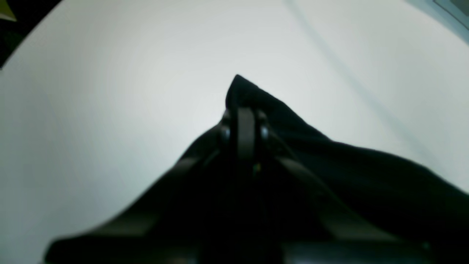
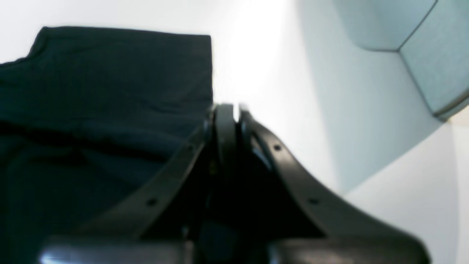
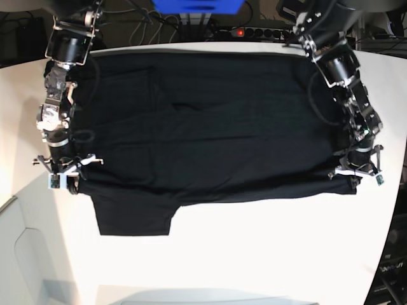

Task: Fold the T-shirt properly
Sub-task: 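Lift the hem and fold it toward the collar edge, then lay the folded hem down beside the collar edge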

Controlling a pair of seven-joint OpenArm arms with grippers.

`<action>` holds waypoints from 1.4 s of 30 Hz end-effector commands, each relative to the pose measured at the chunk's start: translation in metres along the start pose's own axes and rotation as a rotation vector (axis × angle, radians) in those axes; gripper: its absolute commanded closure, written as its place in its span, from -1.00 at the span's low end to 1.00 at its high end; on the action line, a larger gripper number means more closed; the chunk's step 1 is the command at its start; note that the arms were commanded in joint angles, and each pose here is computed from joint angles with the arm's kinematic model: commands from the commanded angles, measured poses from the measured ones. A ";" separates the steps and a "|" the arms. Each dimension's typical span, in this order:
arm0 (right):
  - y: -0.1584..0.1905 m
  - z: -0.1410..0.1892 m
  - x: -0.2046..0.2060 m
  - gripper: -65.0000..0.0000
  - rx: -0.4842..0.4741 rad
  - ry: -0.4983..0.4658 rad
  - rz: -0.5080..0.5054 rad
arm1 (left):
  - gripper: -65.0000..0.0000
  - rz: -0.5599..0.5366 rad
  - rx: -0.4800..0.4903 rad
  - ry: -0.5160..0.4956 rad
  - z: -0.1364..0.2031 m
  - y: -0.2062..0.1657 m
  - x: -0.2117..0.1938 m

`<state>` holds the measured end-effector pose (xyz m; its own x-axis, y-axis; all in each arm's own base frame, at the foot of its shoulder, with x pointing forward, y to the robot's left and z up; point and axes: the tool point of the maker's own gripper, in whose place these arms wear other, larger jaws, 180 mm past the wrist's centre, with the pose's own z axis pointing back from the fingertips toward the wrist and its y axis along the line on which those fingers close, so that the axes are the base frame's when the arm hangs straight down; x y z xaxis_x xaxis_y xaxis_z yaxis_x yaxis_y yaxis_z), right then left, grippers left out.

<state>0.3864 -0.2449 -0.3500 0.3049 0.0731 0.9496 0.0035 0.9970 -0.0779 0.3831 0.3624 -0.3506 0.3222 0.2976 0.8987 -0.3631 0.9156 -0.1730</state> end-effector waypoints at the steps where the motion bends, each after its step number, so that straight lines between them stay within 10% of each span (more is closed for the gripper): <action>1: -0.007 0.002 0.025 1.00 -0.011 -0.084 -0.013 | 0.99 -0.006 -0.003 -0.078 0.002 0.002 0.028; 42: -0.028 0.104 -0.009 1.00 -0.007 -0.058 -0.028 | 0.99 -0.068 0.041 -0.091 0.088 0.051 0.005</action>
<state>0.2800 -0.2687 -0.3411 0.3036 0.0319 0.9523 0.0275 0.9987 -0.0422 0.2845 0.3799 -0.3359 0.3122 0.2345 0.9206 -0.3807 0.9187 -0.1049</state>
